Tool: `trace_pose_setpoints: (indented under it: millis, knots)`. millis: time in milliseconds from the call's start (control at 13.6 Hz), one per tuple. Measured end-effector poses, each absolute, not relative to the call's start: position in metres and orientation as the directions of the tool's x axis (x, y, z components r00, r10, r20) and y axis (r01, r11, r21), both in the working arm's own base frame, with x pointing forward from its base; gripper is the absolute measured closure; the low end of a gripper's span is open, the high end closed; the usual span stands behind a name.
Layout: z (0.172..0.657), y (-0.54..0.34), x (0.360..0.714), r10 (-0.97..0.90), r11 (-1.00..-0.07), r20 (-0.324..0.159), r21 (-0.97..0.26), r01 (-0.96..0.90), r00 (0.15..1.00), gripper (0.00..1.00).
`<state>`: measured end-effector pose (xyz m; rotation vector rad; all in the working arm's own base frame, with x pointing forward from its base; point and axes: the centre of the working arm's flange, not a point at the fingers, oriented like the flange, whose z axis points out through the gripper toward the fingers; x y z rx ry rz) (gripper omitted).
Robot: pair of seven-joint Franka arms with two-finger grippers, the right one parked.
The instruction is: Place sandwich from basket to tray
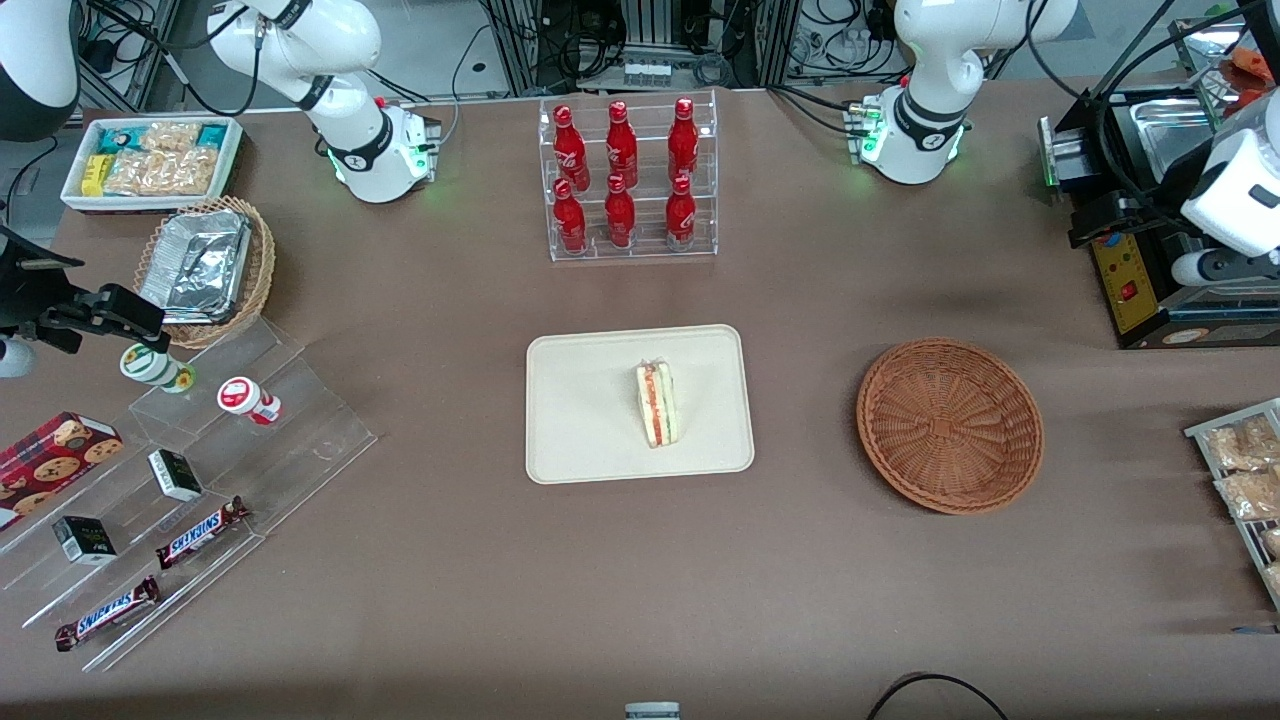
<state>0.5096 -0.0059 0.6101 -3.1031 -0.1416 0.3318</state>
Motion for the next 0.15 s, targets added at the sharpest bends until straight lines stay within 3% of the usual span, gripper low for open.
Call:
trace_pose_setpoints:
  millis: [147]
  knots:
    - [0.6068, -0.0138, 0.5154, 0.076, -0.997, -0.194, -0.025, 0.073, 0.978, 0.00]
